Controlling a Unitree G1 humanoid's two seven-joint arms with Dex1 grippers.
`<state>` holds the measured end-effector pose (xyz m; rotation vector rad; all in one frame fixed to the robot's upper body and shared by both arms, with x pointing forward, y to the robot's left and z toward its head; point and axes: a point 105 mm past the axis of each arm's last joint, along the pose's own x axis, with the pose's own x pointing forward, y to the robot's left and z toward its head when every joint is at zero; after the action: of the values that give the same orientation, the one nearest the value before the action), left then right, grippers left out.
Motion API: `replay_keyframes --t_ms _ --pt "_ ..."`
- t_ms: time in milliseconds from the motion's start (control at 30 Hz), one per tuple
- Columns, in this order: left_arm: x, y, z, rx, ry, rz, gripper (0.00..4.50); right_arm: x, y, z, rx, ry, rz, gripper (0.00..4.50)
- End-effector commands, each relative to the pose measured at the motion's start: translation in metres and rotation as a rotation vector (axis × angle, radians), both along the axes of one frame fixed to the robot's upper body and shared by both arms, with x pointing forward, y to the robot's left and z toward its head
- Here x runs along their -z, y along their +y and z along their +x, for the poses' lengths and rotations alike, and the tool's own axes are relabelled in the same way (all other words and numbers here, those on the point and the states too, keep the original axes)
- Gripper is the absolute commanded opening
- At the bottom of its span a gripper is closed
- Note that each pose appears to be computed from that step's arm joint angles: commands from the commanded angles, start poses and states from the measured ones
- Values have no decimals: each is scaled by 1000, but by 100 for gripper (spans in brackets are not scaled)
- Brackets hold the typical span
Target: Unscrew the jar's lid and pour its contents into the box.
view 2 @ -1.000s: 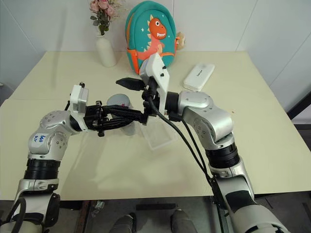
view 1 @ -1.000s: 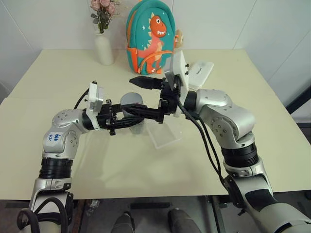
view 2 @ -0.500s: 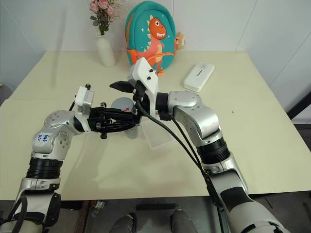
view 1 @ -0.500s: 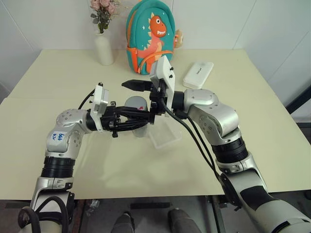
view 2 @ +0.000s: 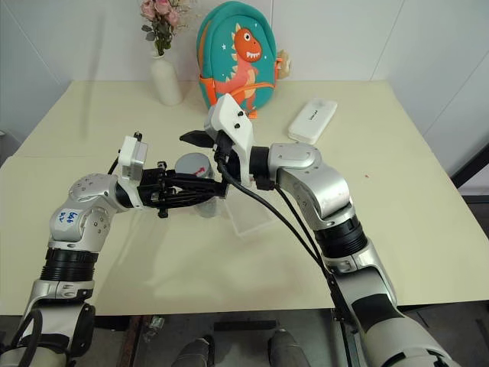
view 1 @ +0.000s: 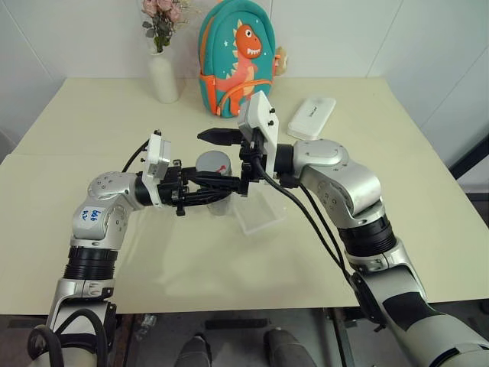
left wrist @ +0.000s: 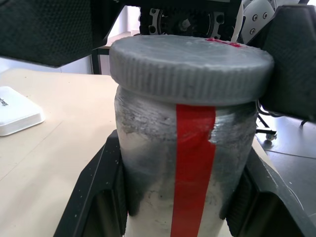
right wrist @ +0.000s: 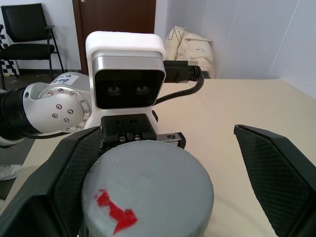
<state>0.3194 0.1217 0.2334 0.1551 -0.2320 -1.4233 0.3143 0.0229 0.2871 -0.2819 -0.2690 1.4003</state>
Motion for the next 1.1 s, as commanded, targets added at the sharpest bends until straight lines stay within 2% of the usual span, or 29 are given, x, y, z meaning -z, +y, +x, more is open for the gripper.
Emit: replay_keyframes --t_ms 33,333,667,933,1100 --pt "-11 8 -5 -6 -59 -11 200 -15 -32 9 110 -39 28 446" --pt "-10 9 -4 -14 -57 -14 200 -15 -47 7 143 -37 5 446" --pt "-9 8 -2 -11 -53 -20 200 -15 -52 -20 38 -20 -6 446" --pt "-9 6 0 -2 -66 -26 200 -30 -49 -26 9 -3 69 446" --pt "-8 2 1 18 -72 -17 200 -34 -33 -23 6 21 112 446"
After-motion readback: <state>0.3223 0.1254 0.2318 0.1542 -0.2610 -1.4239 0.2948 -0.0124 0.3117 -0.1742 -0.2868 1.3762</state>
